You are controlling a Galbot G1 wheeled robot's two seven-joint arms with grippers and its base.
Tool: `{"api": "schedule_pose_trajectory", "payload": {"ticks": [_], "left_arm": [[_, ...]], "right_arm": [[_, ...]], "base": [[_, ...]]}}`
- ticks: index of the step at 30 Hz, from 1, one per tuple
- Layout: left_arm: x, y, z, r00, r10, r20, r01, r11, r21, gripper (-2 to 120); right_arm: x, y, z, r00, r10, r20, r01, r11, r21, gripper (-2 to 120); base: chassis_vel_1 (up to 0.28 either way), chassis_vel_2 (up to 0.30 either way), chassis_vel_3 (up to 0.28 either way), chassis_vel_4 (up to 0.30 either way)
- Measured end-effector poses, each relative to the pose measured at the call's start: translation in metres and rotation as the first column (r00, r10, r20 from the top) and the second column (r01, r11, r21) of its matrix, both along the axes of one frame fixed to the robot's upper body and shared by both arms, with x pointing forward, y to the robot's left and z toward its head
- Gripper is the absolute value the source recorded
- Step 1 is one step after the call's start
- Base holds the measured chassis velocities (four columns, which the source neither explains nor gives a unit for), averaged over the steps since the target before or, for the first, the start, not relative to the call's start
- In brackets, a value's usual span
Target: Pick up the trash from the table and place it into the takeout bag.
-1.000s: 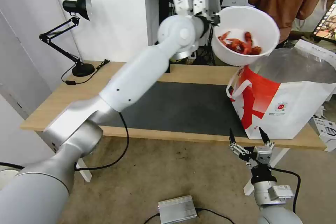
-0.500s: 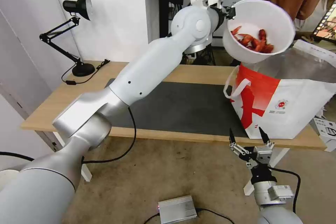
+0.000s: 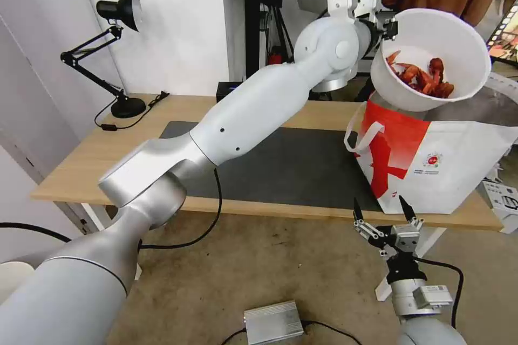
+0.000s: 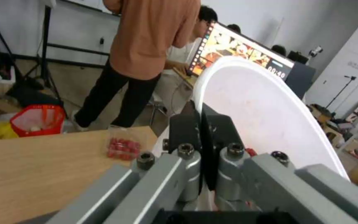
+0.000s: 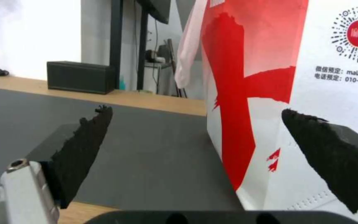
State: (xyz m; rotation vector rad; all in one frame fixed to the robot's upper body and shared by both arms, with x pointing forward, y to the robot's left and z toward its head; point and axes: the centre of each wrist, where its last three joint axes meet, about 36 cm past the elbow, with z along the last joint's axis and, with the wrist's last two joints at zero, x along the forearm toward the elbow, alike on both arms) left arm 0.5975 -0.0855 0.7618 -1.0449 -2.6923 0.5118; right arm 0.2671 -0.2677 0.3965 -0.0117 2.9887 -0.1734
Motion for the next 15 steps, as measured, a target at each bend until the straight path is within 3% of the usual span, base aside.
{"api": "schedule_pose_trajectory", "payload": {"ticks": [15], "left_arm": [[0.0038, -0.0048, -0.0095, 0.999, -0.002, 0.038, 0.001, 1.000, 0.015, 0]], "right_arm": [[0.0000, 0.0000, 0.0000, 1.000, 0.000, 0.000, 0.000, 1.000, 0.000, 100]], "base": [[0.000, 0.000, 0.000, 0.000]]}}
